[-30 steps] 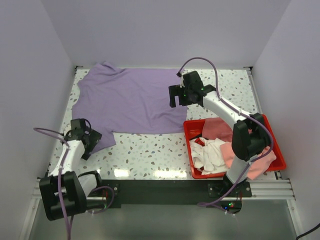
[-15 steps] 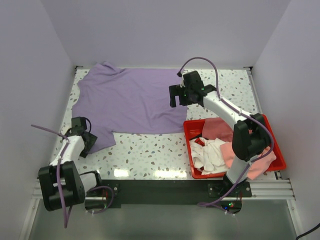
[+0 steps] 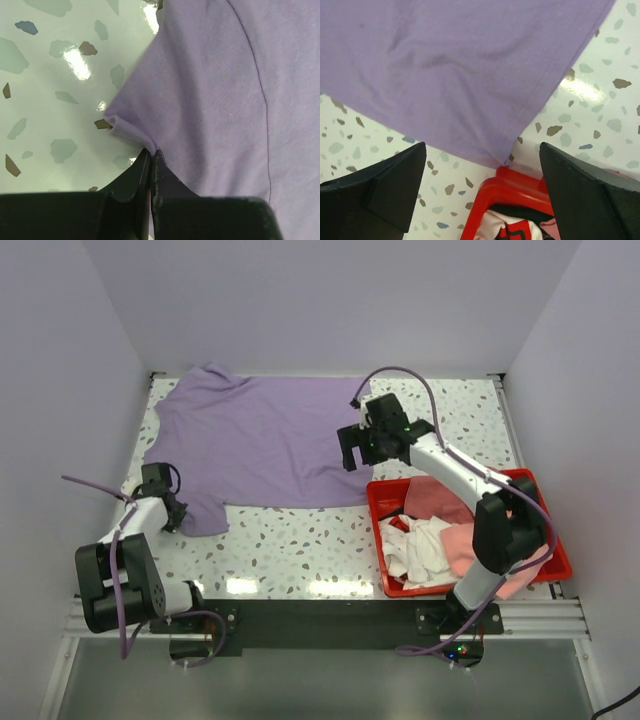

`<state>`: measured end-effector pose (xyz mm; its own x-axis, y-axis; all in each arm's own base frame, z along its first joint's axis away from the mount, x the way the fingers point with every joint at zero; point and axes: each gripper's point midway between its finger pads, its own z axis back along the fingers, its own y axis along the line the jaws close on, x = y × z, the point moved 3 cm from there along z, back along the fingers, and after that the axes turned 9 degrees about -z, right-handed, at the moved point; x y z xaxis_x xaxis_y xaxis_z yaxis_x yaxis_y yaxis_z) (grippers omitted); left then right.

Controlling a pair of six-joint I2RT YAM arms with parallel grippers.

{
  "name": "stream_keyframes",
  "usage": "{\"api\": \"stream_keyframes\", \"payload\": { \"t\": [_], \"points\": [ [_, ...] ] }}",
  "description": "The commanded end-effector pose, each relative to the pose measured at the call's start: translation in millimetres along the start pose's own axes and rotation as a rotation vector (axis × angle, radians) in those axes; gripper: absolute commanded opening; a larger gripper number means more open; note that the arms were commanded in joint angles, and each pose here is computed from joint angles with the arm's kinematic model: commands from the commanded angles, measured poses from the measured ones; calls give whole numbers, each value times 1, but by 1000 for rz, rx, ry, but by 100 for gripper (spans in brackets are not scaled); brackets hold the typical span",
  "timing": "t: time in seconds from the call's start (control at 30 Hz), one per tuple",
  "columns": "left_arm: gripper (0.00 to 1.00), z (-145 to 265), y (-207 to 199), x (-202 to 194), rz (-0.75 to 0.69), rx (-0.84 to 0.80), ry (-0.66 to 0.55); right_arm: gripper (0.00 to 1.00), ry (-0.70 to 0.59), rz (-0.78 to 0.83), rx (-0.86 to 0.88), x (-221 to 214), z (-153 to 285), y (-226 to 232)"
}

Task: Fold and stack the t-shirts
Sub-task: Flatten the tshirt out

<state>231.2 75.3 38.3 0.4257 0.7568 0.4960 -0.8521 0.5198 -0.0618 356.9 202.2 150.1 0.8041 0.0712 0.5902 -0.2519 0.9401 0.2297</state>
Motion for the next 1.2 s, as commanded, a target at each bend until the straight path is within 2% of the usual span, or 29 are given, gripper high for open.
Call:
{"api": "stream_keyframes", "payload": {
  "t": [0.0,0.17,0.23,0.4,0.7,1.07,1.17],
  "points": [
    [0,7,-7,7,28,-37,-8,99,7,198,34,-12,20,28],
    [0,36,-18,52,105,-99,-146,99,56,363,21,-34,18,59],
    [0,40,-17,64,135,-103,-172,99,82,375,41,-42,15,67],
    [0,31,-5,84,206,-68,-150,99,203,338,137,-77,2,88],
    [0,22,14,96,270,-15,-154,99,279,348,71,-98,-20,85],
    [0,31,16,101,284,-39,-168,99,355,399,42,-130,-19,76],
    [0,32,17,98,285,-43,-165,97,350,408,-14,-132,-20,65]
  ]
}}
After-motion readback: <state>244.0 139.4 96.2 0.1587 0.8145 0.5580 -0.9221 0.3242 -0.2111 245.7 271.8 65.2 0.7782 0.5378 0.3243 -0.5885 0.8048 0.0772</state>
